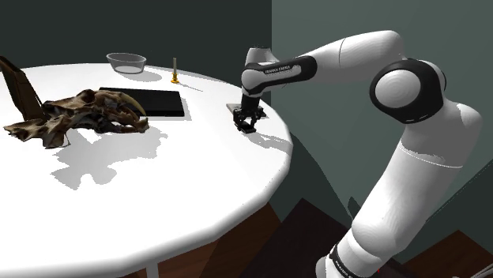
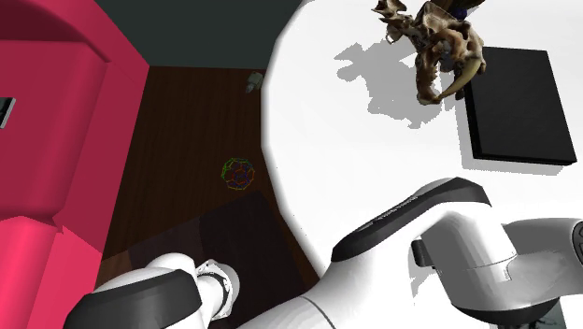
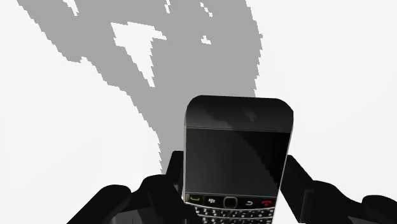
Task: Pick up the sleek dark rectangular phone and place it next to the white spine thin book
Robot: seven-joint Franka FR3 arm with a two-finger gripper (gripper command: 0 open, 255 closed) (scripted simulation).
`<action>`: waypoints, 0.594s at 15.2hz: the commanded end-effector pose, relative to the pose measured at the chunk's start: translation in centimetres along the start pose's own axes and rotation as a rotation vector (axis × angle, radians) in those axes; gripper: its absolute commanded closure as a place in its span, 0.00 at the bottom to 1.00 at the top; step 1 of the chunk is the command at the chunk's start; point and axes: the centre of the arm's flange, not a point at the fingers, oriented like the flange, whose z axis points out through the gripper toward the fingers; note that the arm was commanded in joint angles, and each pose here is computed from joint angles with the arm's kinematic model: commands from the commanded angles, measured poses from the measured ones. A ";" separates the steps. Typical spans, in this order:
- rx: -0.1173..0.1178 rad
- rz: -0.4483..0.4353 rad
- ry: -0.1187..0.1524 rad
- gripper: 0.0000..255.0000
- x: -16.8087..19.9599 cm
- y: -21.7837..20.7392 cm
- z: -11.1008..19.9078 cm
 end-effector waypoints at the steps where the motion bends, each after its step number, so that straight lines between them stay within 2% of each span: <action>1: 0.000 0.000 0.001 1.00 0.0 0.0 0.2; 6: 0.000 0.000 0.001 1.00 0.0 0.0 0.2; 7: 0.000 0.000 0.001 0.00 0.0 0.0 0.2; 9: 0.000 0.000 0.001 0.00 0.0 0.0 0.2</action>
